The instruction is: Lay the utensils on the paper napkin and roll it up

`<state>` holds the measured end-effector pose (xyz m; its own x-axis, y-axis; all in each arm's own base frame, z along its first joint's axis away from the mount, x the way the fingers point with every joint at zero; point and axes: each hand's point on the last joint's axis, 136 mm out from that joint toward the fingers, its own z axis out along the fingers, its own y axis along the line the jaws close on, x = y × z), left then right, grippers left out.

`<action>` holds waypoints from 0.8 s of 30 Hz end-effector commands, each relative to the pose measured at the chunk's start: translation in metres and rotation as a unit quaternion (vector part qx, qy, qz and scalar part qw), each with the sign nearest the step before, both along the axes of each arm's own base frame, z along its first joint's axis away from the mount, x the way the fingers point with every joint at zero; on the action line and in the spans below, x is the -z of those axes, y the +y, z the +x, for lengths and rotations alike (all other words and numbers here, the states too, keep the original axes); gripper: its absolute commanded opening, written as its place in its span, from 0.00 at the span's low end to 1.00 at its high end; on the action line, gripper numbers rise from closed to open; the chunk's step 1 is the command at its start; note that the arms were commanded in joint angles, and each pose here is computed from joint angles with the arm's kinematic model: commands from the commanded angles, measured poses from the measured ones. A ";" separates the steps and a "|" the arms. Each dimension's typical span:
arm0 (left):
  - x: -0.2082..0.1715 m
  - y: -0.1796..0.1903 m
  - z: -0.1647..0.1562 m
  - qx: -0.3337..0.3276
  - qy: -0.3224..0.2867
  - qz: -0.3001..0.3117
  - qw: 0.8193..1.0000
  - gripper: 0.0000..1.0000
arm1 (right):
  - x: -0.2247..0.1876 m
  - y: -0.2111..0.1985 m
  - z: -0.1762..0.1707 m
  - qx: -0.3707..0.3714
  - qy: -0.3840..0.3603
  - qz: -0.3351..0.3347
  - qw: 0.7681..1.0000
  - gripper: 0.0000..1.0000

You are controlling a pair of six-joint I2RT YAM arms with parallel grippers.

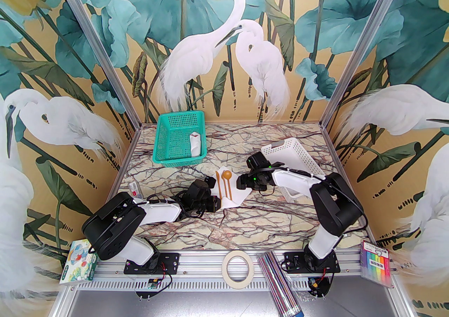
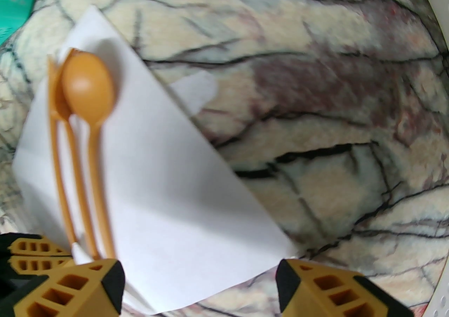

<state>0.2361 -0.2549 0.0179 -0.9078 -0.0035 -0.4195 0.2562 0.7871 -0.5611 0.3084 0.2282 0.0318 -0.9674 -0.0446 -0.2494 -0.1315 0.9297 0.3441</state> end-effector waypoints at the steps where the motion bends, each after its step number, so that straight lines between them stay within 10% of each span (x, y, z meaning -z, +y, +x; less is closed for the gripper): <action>1: 0.024 0.017 -0.014 0.001 0.039 0.048 0.998 0.10 | 0.002 -0.003 0.007 -0.003 -0.008 -0.021 1.000 0.81; 24: 0.024 0.017 -0.014 -0.002 0.039 0.046 0.998 0.10 | -0.024 0.052 -0.011 -0.023 0.021 0.146 0.989 0.81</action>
